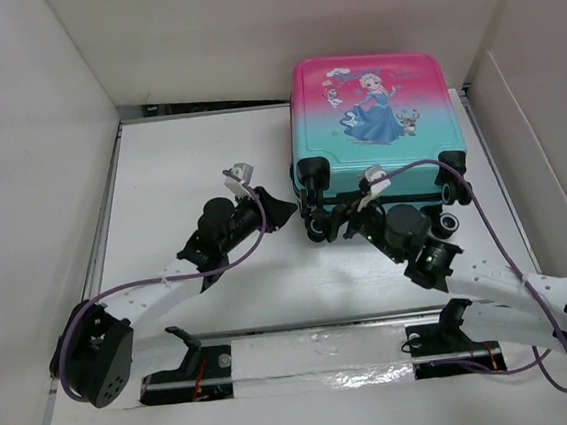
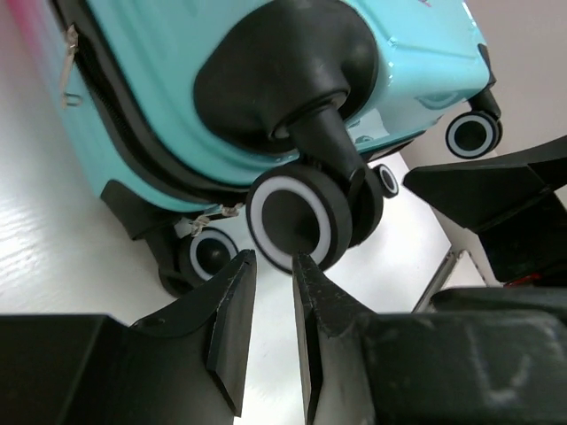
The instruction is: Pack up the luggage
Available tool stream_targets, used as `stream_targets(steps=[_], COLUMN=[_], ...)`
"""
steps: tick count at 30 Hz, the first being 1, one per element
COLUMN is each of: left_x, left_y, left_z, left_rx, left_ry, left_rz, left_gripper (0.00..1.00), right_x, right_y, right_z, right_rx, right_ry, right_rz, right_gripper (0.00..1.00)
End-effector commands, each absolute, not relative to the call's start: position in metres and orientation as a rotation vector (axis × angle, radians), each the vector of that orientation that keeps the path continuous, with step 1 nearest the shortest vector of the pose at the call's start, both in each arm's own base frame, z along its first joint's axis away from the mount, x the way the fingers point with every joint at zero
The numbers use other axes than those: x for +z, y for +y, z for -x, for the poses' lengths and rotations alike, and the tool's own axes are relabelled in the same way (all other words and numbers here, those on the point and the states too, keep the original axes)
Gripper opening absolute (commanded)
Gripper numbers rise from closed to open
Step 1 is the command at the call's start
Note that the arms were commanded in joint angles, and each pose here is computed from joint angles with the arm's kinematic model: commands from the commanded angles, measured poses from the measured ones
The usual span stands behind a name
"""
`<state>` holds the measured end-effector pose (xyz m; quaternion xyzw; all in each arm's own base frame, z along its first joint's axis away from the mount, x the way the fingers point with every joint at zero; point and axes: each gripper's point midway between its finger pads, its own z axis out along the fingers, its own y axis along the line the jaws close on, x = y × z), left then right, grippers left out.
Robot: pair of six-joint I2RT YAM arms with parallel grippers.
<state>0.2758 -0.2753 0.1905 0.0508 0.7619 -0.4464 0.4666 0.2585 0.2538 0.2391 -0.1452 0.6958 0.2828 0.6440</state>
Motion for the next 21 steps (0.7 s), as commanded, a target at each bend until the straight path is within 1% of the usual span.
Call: stream_targets(steps=[1, 4, 9, 12, 16, 21], left_x=[0.231, 0.221, 0.222, 0.221, 0.219, 0.219], left_y=[-0.291, -0.304, -0.314, -0.319, -0.322, -0.326], left_z=[-0.285, -0.286, -0.284, -0.284, -0.285, -0.284], left_rx=[-1.169, -1.224, -1.288, -1.318, -1.338, -1.363], left_ry=[1.733, 1.759, 1.737, 1.729, 1.723, 1.716], left_rz=[-0.193, -0.219, -0.25, -0.256, -0.259, -0.274], left_gripper=[0.2, 0.2, 0.2, 0.2, 0.2, 0.2], right_x=[0.249, 0.247, 0.244, 0.248, 0.249, 0.247], right_y=[0.264, 0.271, 0.272, 0.267, 0.262, 0.273], right_z=[-0.265, -0.273, -0.282, -0.286, -0.293, -0.299], right_rx=[0.626, 0.627, 0.603, 0.64, 0.71, 0.806], right_ry=[1.595, 1.605, 1.644, 1.637, 1.631, 1.64], right_rz=[0.402, 0.421, 0.412, 0.386, 0.347, 0.333], right_gripper=[0.84, 0.89, 0.96, 1.0, 1.0, 1.0])
